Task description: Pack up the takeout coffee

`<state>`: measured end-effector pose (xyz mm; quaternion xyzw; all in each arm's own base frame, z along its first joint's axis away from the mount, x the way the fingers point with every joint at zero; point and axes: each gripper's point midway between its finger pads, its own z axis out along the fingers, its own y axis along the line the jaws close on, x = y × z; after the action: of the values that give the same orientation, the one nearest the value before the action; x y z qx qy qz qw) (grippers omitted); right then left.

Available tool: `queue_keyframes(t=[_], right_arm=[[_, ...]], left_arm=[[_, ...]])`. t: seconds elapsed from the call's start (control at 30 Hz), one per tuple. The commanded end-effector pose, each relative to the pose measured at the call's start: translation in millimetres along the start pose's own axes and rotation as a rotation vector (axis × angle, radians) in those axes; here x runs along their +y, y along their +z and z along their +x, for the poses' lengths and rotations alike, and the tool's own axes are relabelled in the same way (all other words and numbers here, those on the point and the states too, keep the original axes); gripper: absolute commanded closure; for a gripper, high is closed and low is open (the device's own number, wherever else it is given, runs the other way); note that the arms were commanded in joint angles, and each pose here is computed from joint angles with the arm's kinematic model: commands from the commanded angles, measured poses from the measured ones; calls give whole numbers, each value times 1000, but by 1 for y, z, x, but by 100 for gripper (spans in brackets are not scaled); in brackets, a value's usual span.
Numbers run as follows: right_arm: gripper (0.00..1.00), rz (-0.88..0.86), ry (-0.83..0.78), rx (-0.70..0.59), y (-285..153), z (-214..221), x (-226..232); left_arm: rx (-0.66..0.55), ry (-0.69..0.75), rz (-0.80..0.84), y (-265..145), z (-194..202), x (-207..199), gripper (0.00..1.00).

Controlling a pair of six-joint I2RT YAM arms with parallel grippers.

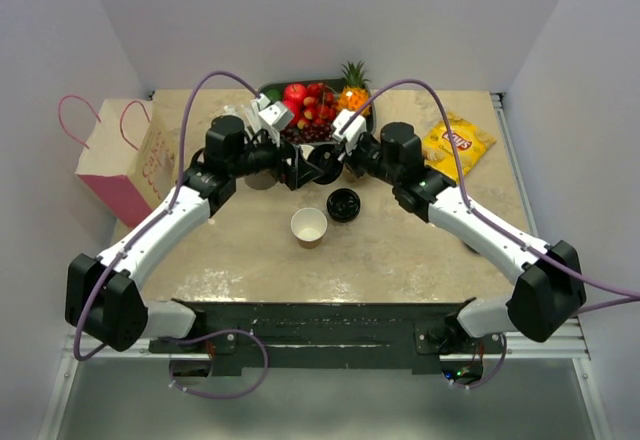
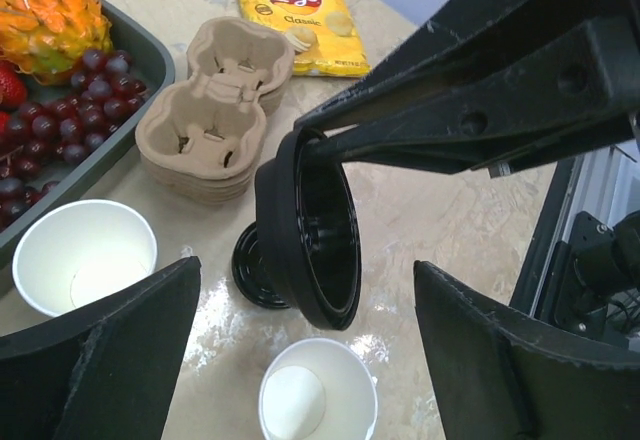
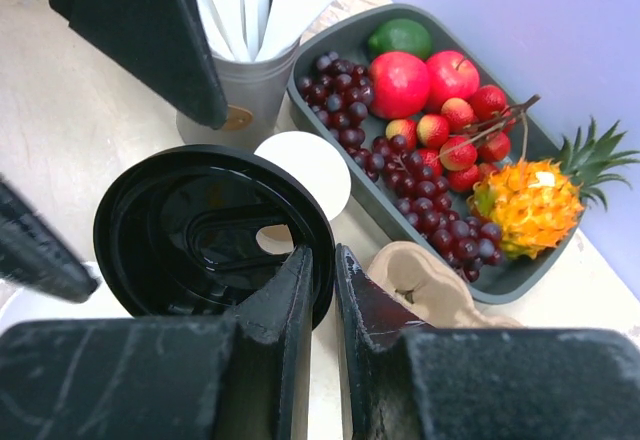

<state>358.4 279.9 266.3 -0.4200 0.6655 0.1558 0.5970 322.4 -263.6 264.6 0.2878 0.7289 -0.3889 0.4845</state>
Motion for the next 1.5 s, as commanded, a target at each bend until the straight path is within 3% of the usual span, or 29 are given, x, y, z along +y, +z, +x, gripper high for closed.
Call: queue_keyframes(t=[0.0, 0.13, 0.27, 0.37, 0.4, 0.57, 0.63, 0.8, 0.9, 1.0, 1.27, 1.47], right_arm=[[100, 27, 7, -54, 1, -23, -6], [100, 27, 11, -63, -2, -26, -4], [100, 31, 12, -68, -4, -28, -3], [100, 30, 7, -75, -4, -32, -3], [100, 26, 5, -72, -3, -31, -2], [100, 12, -9, -62, -1, -30, 2], [100, 7, -8, -57, -1, -29, 4], [57, -28, 54, 8, -6, -24, 7], [41, -148, 130, -43, -30, -44, 15], [33, -150, 200, -78, -49, -57, 6], [32, -78, 322, 48, -29, -15, -12], [32, 1, 340, 141, -8, 16, -25]], left_arm=[[-72, 6, -19, 7, -31, 3, 13], [-74, 4, 0, 11, -32, 2, 33], [-63, 4, 1, 9, -27, 1, 44], [-60, 7, -3, 7, -26, 1, 63], [-60, 6, -12, 7, -26, 2, 74], [-56, 6, -24, 6, -24, 4, 100], [-56, 10, -27, 5, -25, 4, 100], [-8, 85, -39, -5, -15, 3, 100], [59, 190, -75, -20, 7, 9, 100], [91, 287, -122, -35, 23, 15, 100], [116, 632, -215, -37, 40, 7, 100], [54, 902, -342, -31, 34, 5, 100]])
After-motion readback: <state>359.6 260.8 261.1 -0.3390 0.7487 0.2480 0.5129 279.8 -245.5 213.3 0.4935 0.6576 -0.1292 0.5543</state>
